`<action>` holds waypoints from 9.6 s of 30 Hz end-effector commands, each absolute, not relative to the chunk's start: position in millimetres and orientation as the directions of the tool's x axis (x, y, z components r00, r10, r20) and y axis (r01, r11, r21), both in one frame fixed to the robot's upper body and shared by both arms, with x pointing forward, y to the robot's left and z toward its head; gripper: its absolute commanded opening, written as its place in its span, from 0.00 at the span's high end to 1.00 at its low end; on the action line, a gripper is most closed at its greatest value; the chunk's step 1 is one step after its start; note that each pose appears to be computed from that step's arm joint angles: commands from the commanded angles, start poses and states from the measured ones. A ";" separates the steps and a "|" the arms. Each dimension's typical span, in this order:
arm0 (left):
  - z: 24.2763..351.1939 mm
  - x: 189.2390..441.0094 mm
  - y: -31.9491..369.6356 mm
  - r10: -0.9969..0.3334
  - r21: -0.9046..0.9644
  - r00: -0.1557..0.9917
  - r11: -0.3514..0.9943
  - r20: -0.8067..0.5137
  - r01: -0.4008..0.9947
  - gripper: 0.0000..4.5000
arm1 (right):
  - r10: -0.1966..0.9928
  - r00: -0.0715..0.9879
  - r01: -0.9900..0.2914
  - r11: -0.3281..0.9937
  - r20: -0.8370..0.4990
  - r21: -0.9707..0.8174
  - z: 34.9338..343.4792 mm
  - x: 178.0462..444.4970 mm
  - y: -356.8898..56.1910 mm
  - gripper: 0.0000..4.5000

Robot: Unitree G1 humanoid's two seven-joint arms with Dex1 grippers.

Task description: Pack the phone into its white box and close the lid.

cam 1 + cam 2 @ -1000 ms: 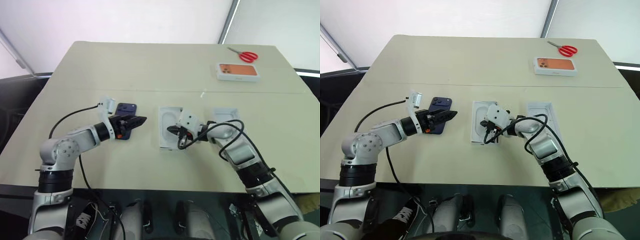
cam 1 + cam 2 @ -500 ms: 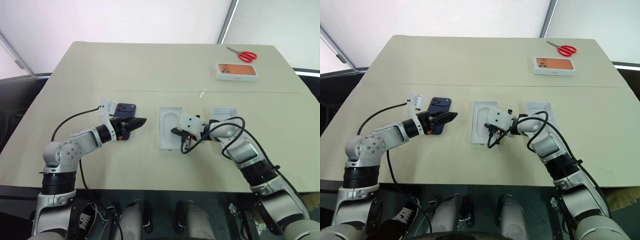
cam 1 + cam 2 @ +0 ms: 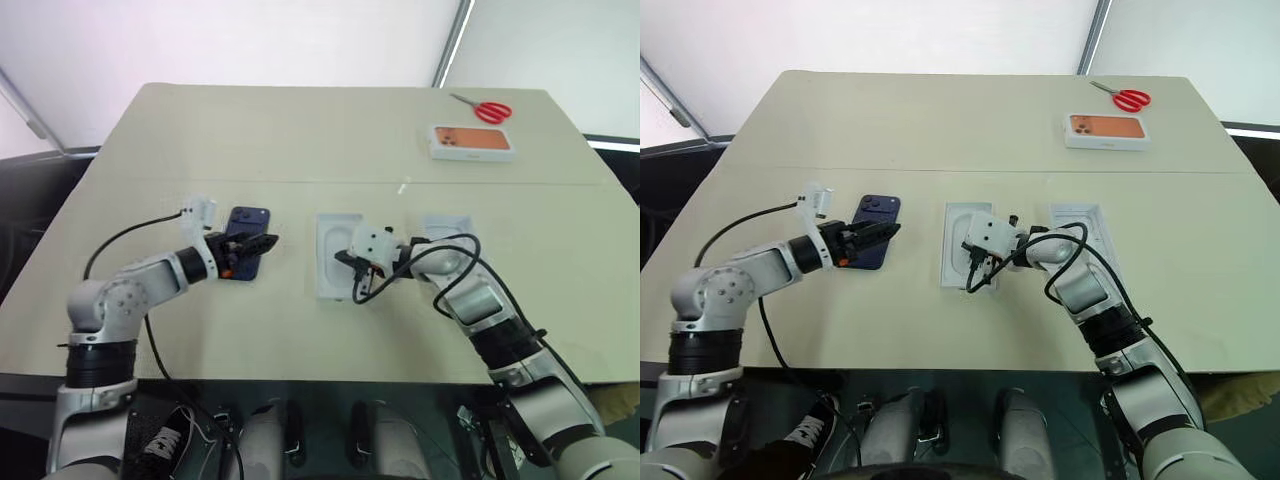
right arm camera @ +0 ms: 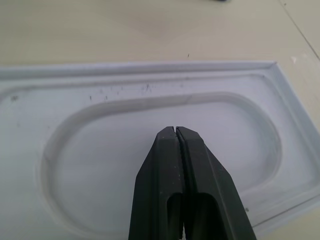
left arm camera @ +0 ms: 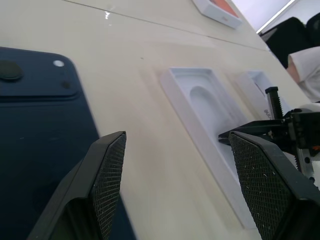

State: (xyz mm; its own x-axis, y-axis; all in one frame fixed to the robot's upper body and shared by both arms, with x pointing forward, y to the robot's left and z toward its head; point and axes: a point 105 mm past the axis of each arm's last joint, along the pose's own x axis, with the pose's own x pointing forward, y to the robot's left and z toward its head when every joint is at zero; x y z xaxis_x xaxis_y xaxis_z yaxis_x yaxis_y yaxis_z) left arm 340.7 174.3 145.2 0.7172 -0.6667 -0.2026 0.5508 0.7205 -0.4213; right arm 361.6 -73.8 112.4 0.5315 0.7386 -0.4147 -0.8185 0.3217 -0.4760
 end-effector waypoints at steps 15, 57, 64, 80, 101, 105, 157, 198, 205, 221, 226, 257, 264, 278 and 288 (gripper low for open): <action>140.5 359.8 254.2 -0.572 -0.399 0.762 0.803 -0.305 0.443 0.23 | 0.795 0.486 -0.862 0.368 -0.363 -0.348 144.4 378.2 35.1 0.99; 54.0 341.1 222.3 -0.650 -0.548 0.494 0.757 -0.577 0.357 0.23 | 0.750 0.472 -0.874 0.327 -0.463 -0.360 116.2 375.3 54.3 0.99; 53.4 340.2 182.4 -0.718 -0.607 0.440 0.693 -0.539 0.389 0.23 | 0.760 0.455 -0.880 0.305 -0.464 -0.364 114.2 371.5 62.9 0.99; 78.1 340.6 160.4 -0.792 -0.721 0.443 0.588 -0.420 0.367 0.23 | 0.752 0.462 -0.877 0.310 -0.471 -0.366 111.3 373.9 58.5 0.99; 70.2 339.7 188.6 -0.740 -0.733 0.527 0.618 -0.419 0.284 0.86 | 0.751 0.461 -0.876 0.300 -0.473 -0.378 110.1 374.2 56.4 1.00; 68.4 337.8 187.3 -0.745 -0.742 0.522 0.610 -0.416 0.278 0.86 | 0.751 0.462 -0.875 0.298 -0.472 -0.382 110.0 374.4 56.2 1.00; 123.8 323.2 166.3 -0.785 -0.880 0.619 0.286 0.011 0.379 0.99 | 0.786 0.241 -0.949 0.066 -0.569 -0.310 101.6 305.0 -73.0 0.41; 149.8 332.2 144.7 -0.792 -0.860 0.607 0.263 0.065 0.436 0.99 | 0.844 0.245 -0.942 0.091 -0.477 -0.323 112.3 318.7 -18.7 0.07; 147.3 333.9 135.8 -0.802 -0.858 0.595 0.267 0.055 0.438 0.99 | 0.906 0.261 -0.942 0.164 -0.335 -0.292 146.0 320.8 -38.6 0.07; 124.6 339.1 91.1 -0.846 -0.885 0.533 0.270 -0.028 0.381 0.99 | 0.879 0.431 -0.889 0.374 -0.205 -0.266 173.1 320.9 -152.9 0.07; 121.8 345.3 84.8 -0.844 -0.881 0.535 0.283 -0.041 0.379 0.99 | 0.851 0.480 -0.855 0.398 -0.215 -0.333 169.0 325.0 -161.5 0.07; 129.6 333.4 77.3 -0.888 -0.850 0.451 0.305 -0.091 0.430 0.01 | 0.868 0.453 -0.868 0.377 -0.205 -0.322 165.1 334.3 -138.1 0.06; 137.0 331.9 81.1 -0.883 -0.830 0.460 0.322 -0.091 0.456 0.01 | 0.871 0.444 -0.872 0.365 -0.211 -0.327 162.9 335.2 -133.2 0.06; 143.1 330.5 89.5 -0.881 -0.793 0.458 0.360 -0.116 0.492 0.01 | 0.878 0.436 -0.870 0.354 -0.200 -0.342 164.9 340.1 -123.7 0.06; 153.1 327.0 104.6 -0.874 -0.746 0.466 0.401 -0.137 0.532 0.01 | 0.876 0.437 -0.869 0.353 -0.205 -0.346 162.5 340.8 -122.0 0.06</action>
